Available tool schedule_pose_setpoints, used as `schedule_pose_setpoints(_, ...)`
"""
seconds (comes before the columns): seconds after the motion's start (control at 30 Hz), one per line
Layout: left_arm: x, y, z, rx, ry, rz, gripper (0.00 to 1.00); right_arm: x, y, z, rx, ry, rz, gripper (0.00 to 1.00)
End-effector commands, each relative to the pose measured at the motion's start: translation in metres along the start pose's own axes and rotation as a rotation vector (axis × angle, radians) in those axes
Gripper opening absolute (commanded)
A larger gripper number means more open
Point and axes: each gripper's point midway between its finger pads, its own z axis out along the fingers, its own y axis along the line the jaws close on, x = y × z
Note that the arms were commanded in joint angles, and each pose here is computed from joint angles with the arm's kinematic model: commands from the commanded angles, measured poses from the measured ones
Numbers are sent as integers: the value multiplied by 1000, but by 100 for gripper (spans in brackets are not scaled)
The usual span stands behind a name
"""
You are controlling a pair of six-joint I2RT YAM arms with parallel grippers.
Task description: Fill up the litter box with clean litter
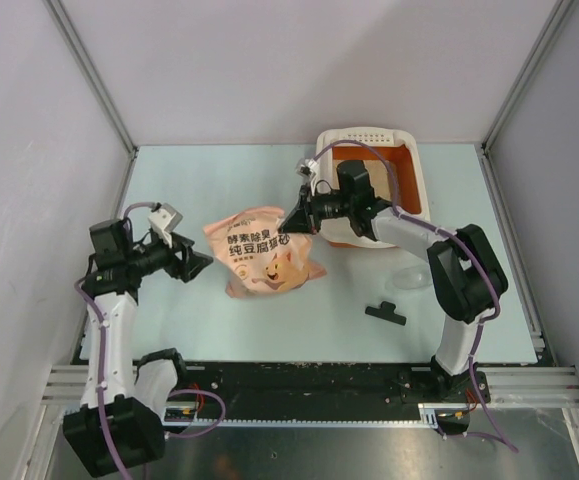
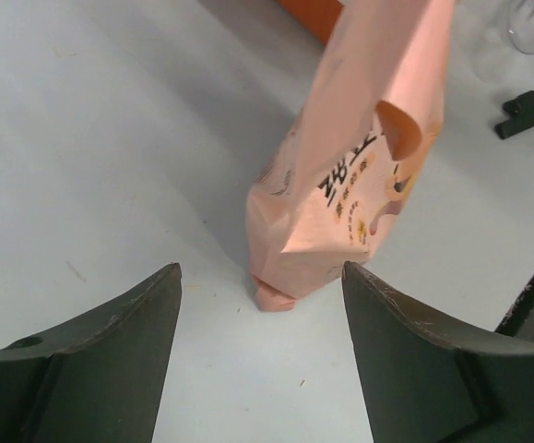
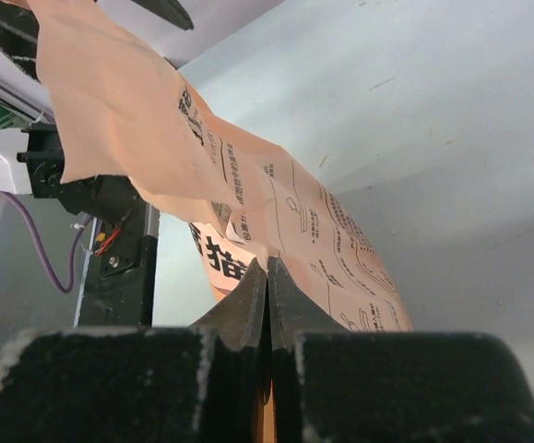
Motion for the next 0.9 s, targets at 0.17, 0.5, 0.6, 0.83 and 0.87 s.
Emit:
schedule_pose_setpoints(0.17, -13, -38, 31, 272, -69, 84, 73, -23, 5, 7, -3, -3, -55, 0)
schedule_pose_setpoints(0.5, -19, -28, 66, 271, -105, -148, 47, -24, 0, -5, 19, -3, 2, 0)
schedule_pose_setpoints(0.6, -18, -27, 70, 275, -123, -228, 41, -27, -4, -12, 26, -26, 37, 1)
schedule_pose_setpoints(0.83, -27, -29, 78, 324, -115, -301, 23, -23, 2, -8, -16, -46, 83, 42)
schedule_pose_setpoints(0.87, -26, -29, 79, 327, -112, -305, 19, -18, 3, -5, -27, -41, 87, 43)
